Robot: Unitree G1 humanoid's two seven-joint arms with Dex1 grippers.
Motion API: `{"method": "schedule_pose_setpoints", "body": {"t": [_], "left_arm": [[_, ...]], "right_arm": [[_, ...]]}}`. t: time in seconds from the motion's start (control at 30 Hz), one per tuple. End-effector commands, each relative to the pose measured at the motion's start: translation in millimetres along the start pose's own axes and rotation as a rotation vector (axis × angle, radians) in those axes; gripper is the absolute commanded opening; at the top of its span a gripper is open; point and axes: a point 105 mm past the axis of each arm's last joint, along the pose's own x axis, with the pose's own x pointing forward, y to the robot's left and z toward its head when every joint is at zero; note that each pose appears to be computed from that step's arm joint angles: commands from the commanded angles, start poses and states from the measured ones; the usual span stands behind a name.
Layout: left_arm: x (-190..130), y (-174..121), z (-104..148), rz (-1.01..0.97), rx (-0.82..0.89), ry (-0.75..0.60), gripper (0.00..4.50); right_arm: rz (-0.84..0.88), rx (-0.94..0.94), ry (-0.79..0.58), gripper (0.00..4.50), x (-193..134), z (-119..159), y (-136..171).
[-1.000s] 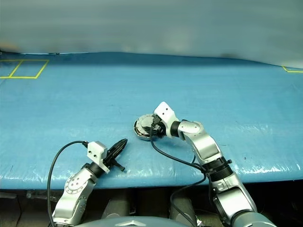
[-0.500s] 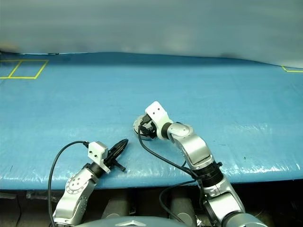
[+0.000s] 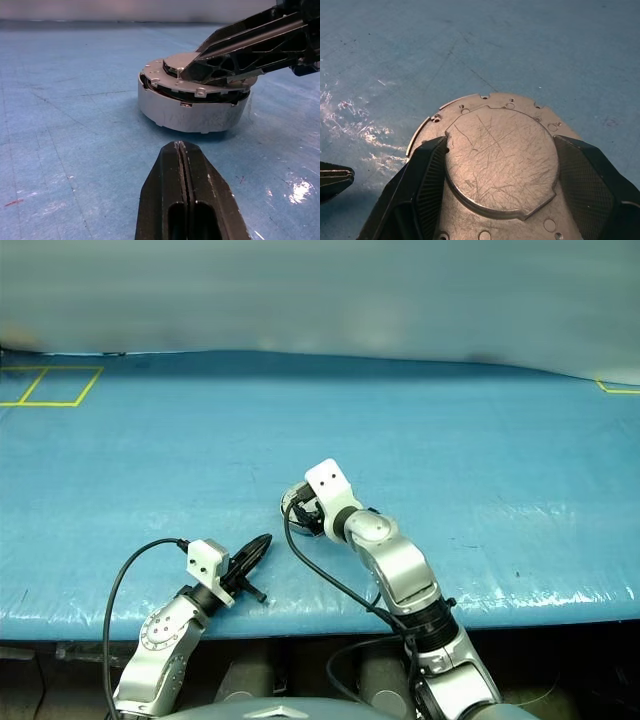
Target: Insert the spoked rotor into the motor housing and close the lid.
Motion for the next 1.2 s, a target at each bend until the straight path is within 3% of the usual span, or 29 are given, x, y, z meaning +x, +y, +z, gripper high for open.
{"method": "schedule_pose_setpoints", "body": {"t": [0.03, 0.67, 1.2], "left_arm": [[3, -5, 7, -0.019, 0.006, -0.033, 0.00], [2, -7, 5, -0.020, -0.002, -0.029, 0.00], [4, -4, 9, -0.014, 0.011, -0.046, 0.00]], "right_arm": [[-0.059, 0.008, -0.036, 3.01, -2, 11, -2], [-0.119, -0.006, 0.042, 3.01, 3, 5, 8], [-0.212, 0.102, 0.065, 3.01, 7, 11, 4]]}}
